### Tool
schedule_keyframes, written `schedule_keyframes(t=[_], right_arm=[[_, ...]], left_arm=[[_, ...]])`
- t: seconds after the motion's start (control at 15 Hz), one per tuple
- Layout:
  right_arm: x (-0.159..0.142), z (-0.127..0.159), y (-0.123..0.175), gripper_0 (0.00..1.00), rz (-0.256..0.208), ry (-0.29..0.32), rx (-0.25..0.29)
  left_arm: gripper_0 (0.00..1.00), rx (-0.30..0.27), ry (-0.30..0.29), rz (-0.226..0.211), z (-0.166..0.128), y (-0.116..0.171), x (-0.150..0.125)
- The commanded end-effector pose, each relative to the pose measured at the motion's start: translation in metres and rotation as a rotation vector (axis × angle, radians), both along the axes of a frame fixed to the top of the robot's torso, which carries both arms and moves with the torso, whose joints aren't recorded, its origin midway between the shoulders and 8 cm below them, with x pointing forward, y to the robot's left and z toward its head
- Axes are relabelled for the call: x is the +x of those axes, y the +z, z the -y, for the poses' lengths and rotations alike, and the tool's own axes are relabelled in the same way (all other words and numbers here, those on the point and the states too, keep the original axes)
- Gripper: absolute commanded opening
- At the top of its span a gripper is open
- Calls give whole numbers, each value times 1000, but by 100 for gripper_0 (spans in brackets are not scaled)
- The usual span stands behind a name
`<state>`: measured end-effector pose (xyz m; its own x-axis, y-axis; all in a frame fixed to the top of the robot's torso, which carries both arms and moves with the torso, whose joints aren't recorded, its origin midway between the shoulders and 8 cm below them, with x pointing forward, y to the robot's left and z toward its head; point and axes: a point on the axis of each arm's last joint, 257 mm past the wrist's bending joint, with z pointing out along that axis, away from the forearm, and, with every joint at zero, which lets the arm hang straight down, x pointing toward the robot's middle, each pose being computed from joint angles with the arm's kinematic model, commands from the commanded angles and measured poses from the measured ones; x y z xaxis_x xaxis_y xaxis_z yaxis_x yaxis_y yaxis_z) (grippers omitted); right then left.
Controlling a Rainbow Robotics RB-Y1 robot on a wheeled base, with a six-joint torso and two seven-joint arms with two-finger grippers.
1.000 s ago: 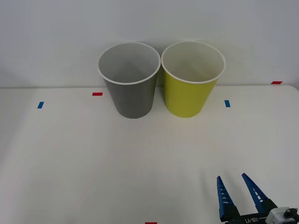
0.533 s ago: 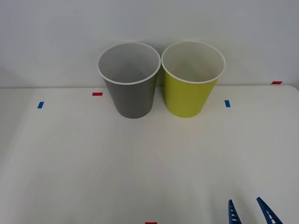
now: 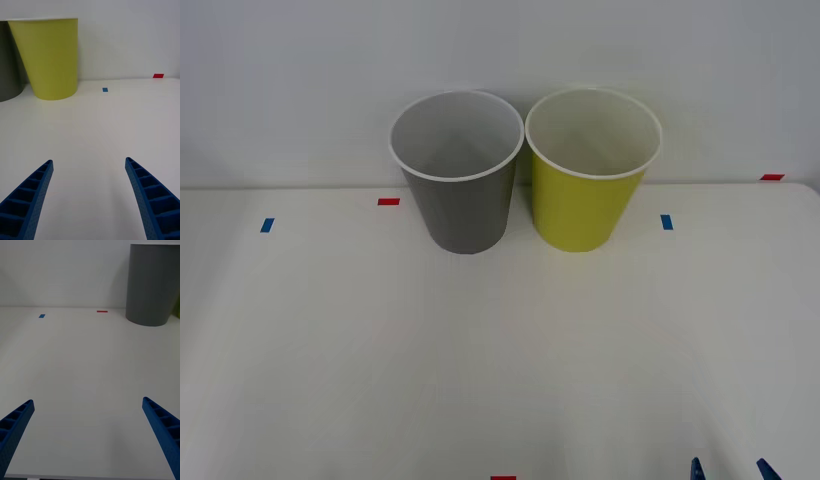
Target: Put cans in the gray bin and PET bottles in the light green bin.
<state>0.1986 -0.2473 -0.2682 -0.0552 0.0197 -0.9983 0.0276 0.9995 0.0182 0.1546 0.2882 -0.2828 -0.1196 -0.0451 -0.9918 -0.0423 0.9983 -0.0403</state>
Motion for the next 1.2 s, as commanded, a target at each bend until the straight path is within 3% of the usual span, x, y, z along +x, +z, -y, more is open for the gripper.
schedule_keyframes(t=[0.07,1.2], right_arm=[[-1,1,-1,65,-3,-1,-4],[-1,1,-1,65,-3,-1,-4]], left_arm=[[100,0,0,0,0,0,0],[100,0,0,0,0,0,0]])
